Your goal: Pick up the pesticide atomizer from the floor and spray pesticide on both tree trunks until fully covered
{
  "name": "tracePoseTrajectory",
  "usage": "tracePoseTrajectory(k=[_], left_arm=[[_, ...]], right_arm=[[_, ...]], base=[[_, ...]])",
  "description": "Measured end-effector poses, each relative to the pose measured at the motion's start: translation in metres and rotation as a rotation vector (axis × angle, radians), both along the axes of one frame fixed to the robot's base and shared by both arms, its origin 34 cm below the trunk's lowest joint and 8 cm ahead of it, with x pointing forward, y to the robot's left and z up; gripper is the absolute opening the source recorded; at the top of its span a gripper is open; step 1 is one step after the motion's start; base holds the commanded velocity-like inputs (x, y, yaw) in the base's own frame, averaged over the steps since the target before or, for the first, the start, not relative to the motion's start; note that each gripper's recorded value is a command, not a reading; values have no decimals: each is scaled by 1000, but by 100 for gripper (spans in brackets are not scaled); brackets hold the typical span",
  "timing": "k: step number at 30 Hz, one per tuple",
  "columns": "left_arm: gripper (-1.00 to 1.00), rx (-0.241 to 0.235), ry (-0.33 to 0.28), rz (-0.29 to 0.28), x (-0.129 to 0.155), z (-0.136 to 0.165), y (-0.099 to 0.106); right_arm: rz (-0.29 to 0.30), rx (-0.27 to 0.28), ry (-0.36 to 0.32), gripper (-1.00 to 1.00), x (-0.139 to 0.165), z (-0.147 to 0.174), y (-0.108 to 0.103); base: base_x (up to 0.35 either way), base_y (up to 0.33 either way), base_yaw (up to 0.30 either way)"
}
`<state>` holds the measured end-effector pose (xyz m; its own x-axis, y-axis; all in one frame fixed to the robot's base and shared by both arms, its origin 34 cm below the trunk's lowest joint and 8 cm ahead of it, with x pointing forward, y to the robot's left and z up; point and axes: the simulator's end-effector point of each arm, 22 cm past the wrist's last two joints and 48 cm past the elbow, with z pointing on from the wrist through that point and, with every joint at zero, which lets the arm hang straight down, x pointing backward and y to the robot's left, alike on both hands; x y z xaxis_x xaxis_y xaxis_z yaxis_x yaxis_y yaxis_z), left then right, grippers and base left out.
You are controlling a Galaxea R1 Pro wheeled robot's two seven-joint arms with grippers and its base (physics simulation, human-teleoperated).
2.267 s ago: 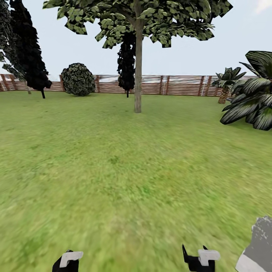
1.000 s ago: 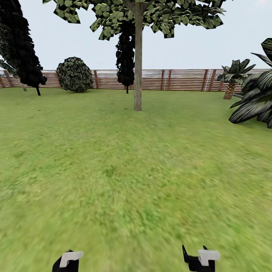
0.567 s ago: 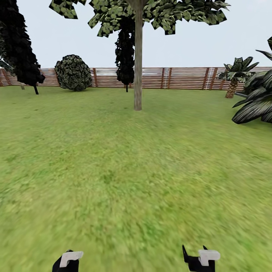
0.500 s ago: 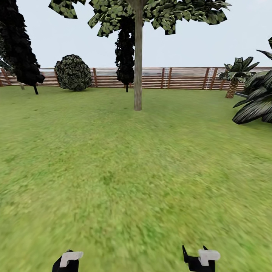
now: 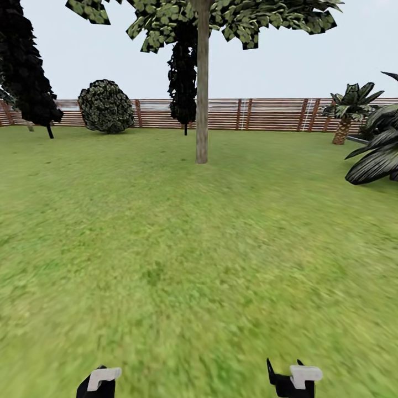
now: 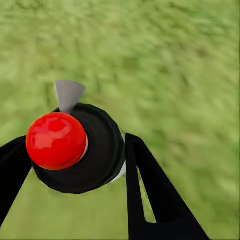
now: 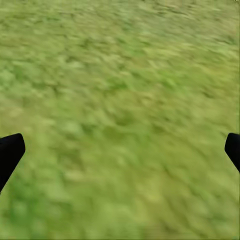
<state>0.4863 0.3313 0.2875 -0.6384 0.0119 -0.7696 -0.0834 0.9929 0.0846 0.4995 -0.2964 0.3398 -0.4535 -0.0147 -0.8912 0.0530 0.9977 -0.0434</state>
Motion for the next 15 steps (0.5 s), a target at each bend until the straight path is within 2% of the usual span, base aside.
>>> tracePoseTrajectory(k=[15], left_arm=[[-100,1,-2,-1,1,1,0]], right_arm=[[0,0,0,100,0,0,0]], base=[[341,0,0]])
